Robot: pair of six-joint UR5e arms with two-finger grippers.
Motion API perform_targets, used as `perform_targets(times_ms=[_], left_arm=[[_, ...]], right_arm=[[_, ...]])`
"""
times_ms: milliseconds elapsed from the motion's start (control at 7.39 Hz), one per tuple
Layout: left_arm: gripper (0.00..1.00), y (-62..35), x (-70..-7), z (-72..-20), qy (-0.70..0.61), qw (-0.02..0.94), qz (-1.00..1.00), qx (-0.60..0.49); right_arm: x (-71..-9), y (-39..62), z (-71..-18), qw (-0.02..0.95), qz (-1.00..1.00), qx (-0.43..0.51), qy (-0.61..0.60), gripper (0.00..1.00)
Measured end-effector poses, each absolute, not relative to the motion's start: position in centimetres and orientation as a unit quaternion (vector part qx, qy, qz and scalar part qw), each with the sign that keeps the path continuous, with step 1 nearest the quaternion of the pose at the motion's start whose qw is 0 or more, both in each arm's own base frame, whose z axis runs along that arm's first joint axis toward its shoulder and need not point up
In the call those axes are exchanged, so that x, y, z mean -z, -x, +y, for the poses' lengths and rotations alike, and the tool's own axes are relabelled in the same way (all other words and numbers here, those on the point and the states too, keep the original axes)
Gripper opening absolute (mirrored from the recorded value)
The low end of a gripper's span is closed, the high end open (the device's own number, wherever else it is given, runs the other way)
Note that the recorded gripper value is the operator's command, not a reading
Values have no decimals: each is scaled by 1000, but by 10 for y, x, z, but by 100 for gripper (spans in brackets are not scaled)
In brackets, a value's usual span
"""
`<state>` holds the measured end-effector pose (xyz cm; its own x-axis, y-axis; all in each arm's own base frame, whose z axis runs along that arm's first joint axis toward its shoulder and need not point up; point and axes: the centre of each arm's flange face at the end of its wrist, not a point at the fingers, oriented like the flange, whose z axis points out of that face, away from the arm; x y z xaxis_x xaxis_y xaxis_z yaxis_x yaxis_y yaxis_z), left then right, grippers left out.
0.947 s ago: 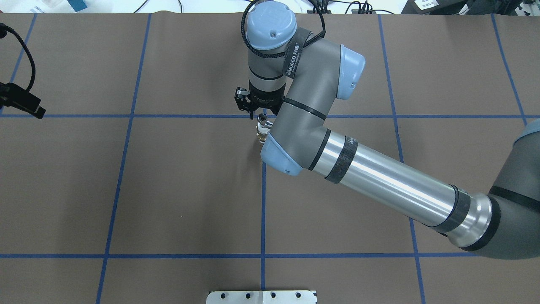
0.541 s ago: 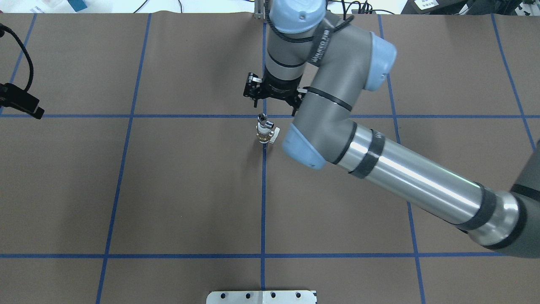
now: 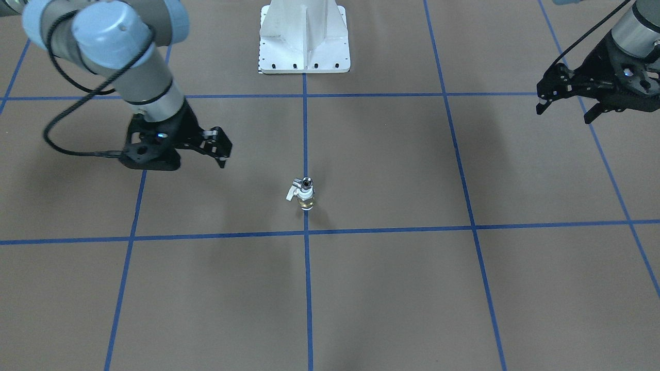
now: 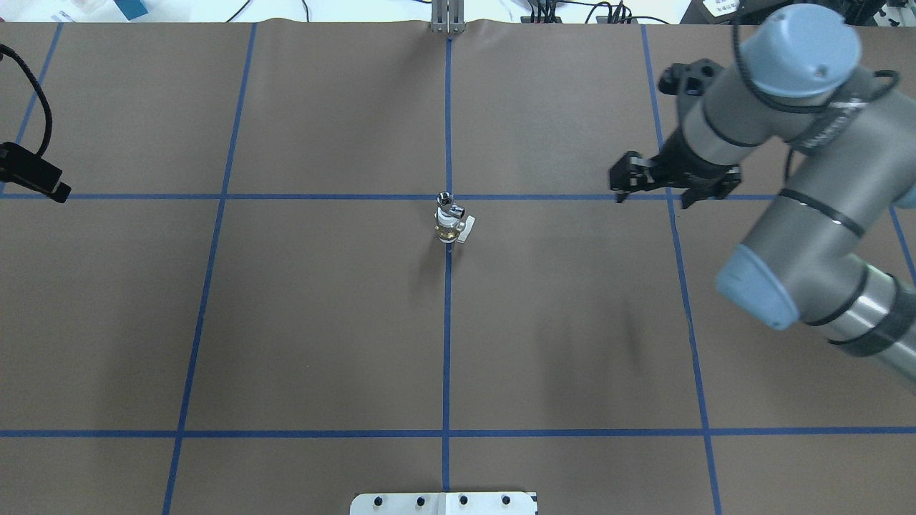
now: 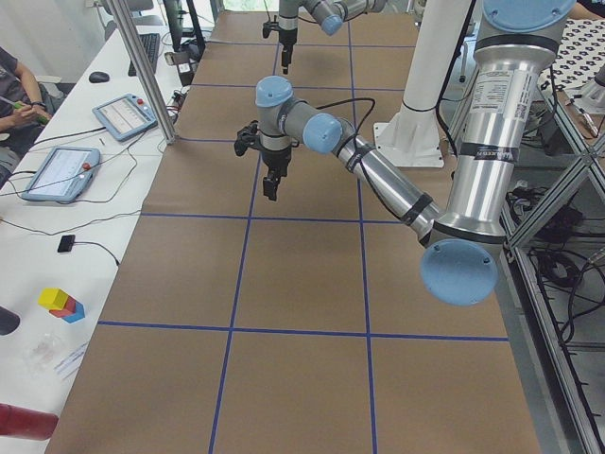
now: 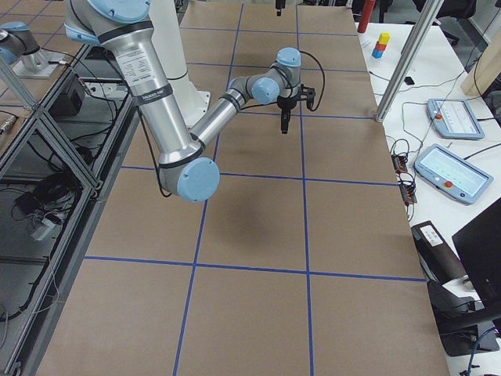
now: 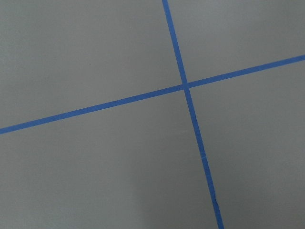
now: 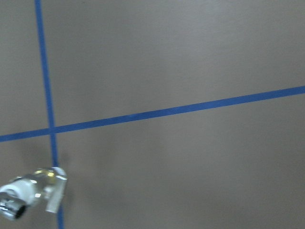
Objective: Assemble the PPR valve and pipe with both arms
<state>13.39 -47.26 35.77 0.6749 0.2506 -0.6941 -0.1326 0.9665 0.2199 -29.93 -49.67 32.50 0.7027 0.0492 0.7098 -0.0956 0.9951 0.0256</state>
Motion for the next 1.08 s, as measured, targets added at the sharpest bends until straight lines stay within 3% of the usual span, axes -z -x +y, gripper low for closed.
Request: perform_targets(times_ms=[676, 1082], left_arm=[[99, -44, -450, -489, -91, 918, 352, -157], [99, 10, -511, -504, -67, 915, 379, -122]], right_arm=[[-556, 76, -472, 928, -369, 0, -53, 100], [-578, 32, -478, 920, -387, -1, -57, 100]])
